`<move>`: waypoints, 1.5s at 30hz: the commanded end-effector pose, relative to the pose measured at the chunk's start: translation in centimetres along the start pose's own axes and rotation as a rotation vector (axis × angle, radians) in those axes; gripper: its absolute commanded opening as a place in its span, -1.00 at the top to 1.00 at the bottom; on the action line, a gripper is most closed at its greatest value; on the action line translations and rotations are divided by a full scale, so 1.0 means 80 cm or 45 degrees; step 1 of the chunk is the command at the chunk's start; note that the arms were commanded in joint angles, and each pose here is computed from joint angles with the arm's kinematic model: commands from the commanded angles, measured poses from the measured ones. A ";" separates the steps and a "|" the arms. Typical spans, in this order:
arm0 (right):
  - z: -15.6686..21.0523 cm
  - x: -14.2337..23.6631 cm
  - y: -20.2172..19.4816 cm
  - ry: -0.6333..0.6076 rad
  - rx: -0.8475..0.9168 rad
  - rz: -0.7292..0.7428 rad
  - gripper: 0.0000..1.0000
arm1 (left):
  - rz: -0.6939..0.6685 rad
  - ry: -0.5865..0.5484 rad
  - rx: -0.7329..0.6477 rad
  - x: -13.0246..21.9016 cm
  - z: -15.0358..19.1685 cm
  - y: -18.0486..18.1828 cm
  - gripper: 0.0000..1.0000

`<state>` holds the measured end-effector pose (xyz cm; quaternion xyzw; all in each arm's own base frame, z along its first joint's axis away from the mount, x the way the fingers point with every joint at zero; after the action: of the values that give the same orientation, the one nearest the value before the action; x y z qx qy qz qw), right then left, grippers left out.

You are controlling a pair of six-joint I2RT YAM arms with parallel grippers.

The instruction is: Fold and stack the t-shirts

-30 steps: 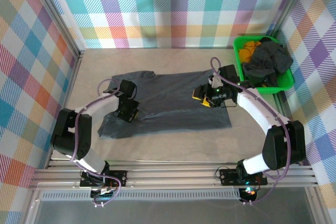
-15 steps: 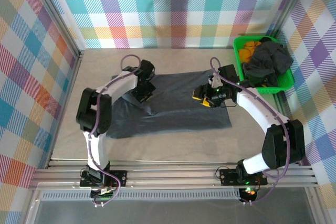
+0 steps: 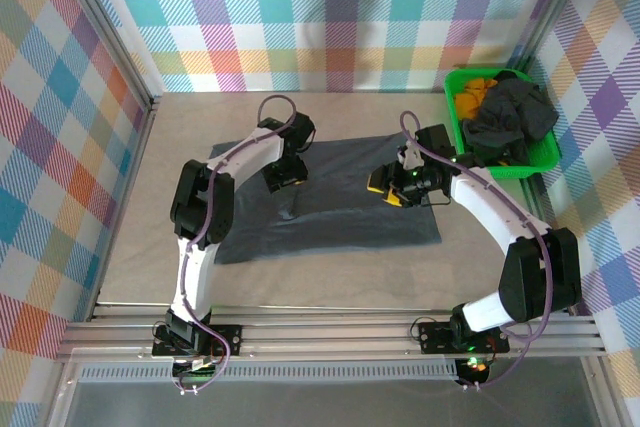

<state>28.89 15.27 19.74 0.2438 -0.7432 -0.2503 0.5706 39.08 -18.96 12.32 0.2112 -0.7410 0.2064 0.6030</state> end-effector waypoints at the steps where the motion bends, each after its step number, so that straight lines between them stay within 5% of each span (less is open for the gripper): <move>1: 0.015 0.004 -0.018 0.007 -0.077 0.086 -0.05 | 0.092 -0.171 0.065 0.077 -0.015 0.028 -0.06; 10: 0.027 -0.007 -0.104 0.089 -0.246 0.393 0.26 | 0.111 0.099 0.523 0.034 0.007 0.166 0.65; 20: 0.046 -0.063 -0.148 0.425 -0.225 0.678 0.34 | -0.146 0.248 0.683 -0.049 0.027 0.242 0.66; 24: 0.089 -0.062 -0.146 0.531 -0.234 0.821 0.34 | -0.188 0.282 0.671 -0.050 0.050 0.262 0.65; 32: 0.133 -0.035 -0.129 0.481 -0.293 0.829 0.31 | -0.186 0.293 0.658 -0.024 0.083 0.294 0.59; 37: 0.069 -0.012 -0.094 0.255 -0.120 0.781 0.09 | -0.005 0.100 0.637 0.026 0.019 0.252 0.10; 45: -0.100 -0.009 -0.080 0.051 -0.017 0.613 0.00 | 0.161 -0.146 0.628 0.040 -0.176 0.162 0.08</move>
<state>34.28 10.52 17.47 0.0349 -0.7648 -0.1256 0.6310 38.82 -2.34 18.30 0.3128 -0.6954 0.4296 0.4838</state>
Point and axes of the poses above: each hand's point on the last joint's axis, 136 mm out from that joint toward the fingers, its own x axis back along the fingers, its own y axis along the line the jaws close on, z = x × y, the point moved 6 cm from there along x, back along the fingers, and after that the axes turned 11 degrees about x, right-handed, at the moved point
